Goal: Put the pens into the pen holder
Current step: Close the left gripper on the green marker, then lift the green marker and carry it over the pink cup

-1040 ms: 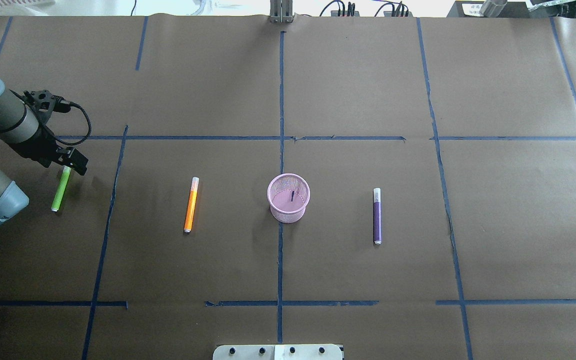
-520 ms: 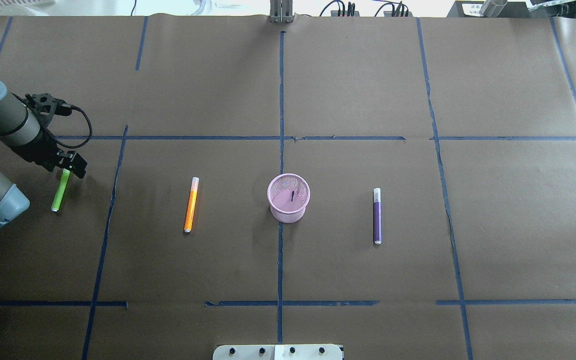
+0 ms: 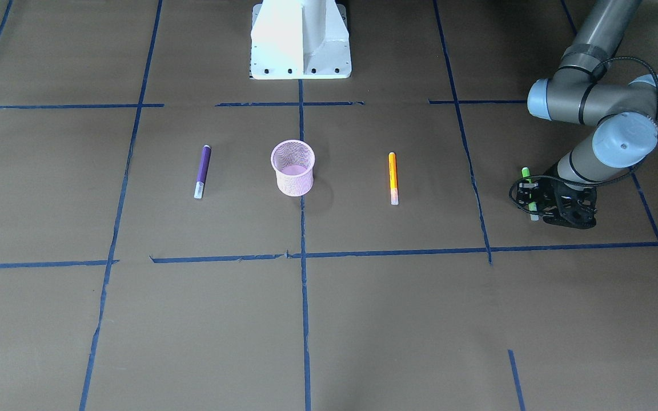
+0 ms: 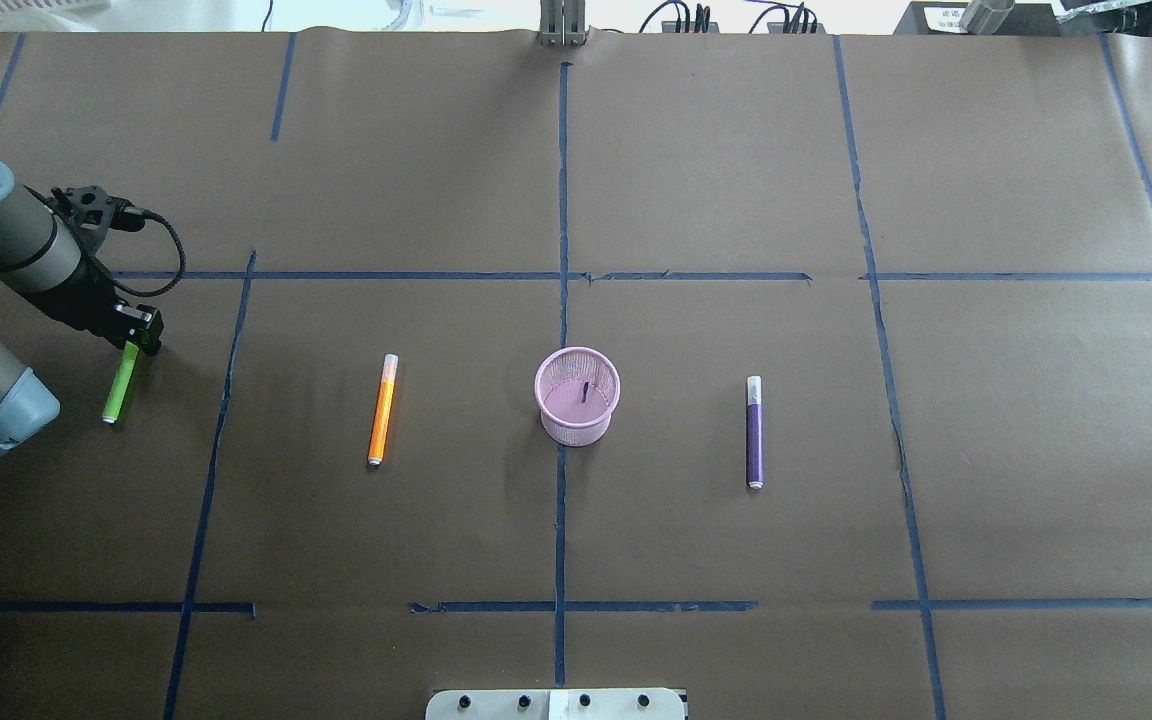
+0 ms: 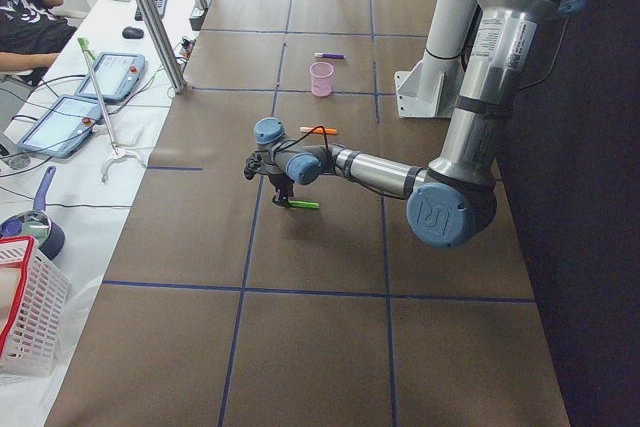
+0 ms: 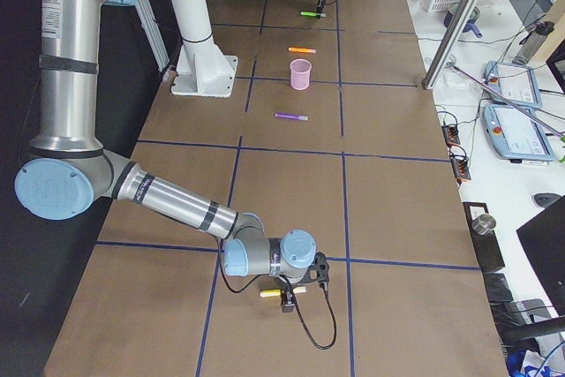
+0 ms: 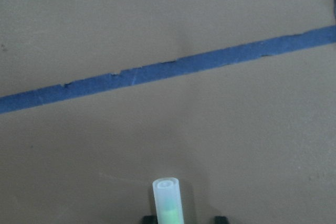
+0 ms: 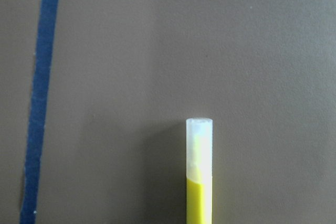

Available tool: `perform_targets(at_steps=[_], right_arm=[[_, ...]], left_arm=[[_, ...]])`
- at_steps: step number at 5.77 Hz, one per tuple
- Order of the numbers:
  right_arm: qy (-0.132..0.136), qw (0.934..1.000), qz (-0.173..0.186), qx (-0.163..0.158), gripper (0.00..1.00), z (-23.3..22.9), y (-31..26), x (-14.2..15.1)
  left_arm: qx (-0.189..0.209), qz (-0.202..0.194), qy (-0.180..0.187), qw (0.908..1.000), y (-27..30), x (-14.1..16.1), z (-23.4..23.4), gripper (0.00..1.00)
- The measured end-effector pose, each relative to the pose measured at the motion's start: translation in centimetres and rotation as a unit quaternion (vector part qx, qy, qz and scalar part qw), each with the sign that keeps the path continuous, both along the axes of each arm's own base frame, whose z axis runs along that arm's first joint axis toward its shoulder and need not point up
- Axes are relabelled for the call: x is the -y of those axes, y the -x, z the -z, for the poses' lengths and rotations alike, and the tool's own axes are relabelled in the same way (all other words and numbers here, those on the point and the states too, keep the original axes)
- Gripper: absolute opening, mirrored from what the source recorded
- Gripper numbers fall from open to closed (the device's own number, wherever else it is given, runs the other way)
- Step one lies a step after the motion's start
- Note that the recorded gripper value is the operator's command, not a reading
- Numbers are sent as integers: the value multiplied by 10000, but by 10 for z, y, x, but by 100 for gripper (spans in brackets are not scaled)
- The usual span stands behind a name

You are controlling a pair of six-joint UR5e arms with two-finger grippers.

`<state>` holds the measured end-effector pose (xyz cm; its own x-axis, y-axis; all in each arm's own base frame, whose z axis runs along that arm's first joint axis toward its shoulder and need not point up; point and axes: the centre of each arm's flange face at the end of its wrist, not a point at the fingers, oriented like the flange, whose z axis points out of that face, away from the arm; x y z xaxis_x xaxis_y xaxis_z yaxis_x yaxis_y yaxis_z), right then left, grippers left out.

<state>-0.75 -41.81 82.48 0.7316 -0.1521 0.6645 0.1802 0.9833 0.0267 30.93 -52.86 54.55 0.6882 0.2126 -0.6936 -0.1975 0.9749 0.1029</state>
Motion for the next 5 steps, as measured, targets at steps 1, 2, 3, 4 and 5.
perform_targets(at_steps=[1,2,3,4,5], right_arm=[[-3,10000,2,-2,100,0,0,0],[-4,10000,3,-1,100,0,0,0],[-4,10000,4,2,100,0,0,0],[-3,10000,4,4,100,0,0,0],[-3,10000,4,4,100,0,0,0]], left_arm=[[-4,-2,-8,10000,0,0,1,10],[-16,-9,-26,10000,0,0,2,5],[-25,-15,-37,10000,0,1,4,2],[-33,-19,-49,10000,-1,2,5,0],[-57,-21,-80,9999,-1,2,9,0]])
